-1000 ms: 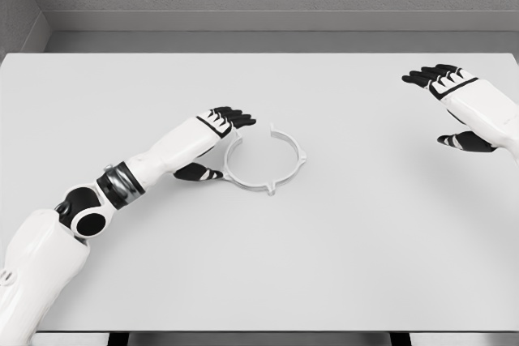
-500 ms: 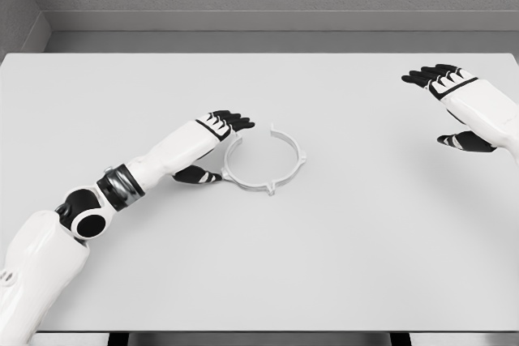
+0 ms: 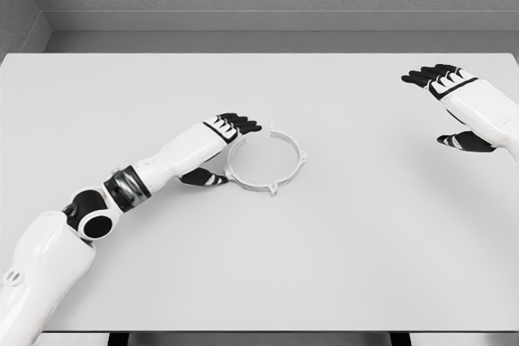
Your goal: Assemble PVC drainage pipe clamps
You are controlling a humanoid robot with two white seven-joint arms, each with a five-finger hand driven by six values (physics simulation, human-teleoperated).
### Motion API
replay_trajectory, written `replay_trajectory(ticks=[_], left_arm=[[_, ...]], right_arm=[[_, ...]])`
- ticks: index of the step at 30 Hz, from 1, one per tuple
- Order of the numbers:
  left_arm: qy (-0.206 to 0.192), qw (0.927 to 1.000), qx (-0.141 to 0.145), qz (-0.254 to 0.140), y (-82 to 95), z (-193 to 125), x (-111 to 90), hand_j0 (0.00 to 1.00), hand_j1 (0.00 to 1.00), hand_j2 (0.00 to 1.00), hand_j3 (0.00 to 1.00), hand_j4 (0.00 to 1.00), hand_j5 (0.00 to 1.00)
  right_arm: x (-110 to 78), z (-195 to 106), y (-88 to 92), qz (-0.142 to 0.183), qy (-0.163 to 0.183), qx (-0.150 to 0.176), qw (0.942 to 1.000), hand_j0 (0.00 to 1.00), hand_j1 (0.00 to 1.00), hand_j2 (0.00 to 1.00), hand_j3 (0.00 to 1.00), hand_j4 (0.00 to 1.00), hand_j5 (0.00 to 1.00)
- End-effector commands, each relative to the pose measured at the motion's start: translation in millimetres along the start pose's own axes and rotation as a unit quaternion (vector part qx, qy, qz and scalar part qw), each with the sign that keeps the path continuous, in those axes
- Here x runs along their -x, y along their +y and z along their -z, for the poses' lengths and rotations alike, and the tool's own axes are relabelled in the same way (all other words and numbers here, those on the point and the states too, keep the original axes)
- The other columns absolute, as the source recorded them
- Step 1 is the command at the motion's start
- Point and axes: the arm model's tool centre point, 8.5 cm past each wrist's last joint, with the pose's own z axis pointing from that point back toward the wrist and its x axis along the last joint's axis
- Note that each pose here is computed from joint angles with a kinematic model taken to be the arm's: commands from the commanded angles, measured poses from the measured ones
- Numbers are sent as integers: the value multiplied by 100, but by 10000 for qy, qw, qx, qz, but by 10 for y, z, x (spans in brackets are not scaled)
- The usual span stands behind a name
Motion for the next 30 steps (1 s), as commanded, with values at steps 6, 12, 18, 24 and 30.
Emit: replay_trajectory(ticks=[6,12,18,24,30], left_arm=[[-58,9999,-105,-48,31,73,-35,100,100,100,100,100,100],[-108,9998,-162,-88,31,130,-75,100,100,100,100,100,100],[-136,9996,-193,-122,22,162,-101,100,100,100,100,100,100],[-167,9995,-214,-143,16,188,-126,100,100,100,100,100,100],[-165,9994,-244,-153,24,196,-128,100,100,100,100,100,100]], right_arm=[[1,-2,-7,26,-2,22,10000,100,100,100,100,100,100],[1,-2,-7,26,-2,22,10000,100,100,100,100,100,100],[1,-2,-7,26,-2,22,10000,100,100,100,100,100,100],[-2,-2,-10,21,-6,25,10000,100,100,100,100,100,100],[-3,-6,1,29,-3,13,10000,100,100,100,100,100,100]])
